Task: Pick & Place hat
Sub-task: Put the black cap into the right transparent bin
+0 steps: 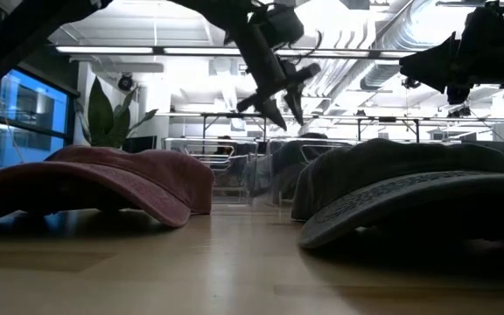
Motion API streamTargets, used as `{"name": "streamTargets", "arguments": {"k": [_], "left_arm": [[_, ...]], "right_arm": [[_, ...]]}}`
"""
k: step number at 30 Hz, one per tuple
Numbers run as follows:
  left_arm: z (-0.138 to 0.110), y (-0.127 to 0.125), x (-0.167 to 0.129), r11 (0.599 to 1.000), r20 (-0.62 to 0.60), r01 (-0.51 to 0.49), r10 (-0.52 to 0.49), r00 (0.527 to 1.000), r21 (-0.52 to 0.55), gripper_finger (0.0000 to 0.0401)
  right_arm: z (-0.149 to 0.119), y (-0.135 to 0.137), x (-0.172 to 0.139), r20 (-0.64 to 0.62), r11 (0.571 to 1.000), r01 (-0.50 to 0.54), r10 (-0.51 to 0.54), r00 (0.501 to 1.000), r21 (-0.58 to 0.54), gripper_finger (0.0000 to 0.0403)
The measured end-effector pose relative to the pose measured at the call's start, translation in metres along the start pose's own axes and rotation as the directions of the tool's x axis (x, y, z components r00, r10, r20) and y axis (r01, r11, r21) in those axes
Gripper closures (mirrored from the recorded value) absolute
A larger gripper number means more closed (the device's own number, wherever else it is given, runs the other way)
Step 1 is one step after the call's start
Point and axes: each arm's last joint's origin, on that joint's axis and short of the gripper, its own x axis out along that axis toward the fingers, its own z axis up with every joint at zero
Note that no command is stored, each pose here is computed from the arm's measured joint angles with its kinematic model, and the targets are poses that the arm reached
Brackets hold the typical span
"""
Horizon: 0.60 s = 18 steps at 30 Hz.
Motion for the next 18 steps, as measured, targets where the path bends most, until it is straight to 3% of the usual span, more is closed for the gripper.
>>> {"name": "streamTargets", "arguments": {"k": [10,18], "left_arm": [[0.023,-0.014,-0.04,0.998,0.07,0.052,-0.053,0.996,0.02,0.0229],[0.017,-0.045,-0.066,0.963,0.009,0.234,-0.237,0.971,0.137,0.0229]], "right_arm": [[0.0,0.0,0.0,0.0,1.0,0.0,0.0,1.0,0.0,0.0263],[0.0,0.0,0.0,0.0,1.0,0.0,0.0,1.0,0.0,0.0263]]}}
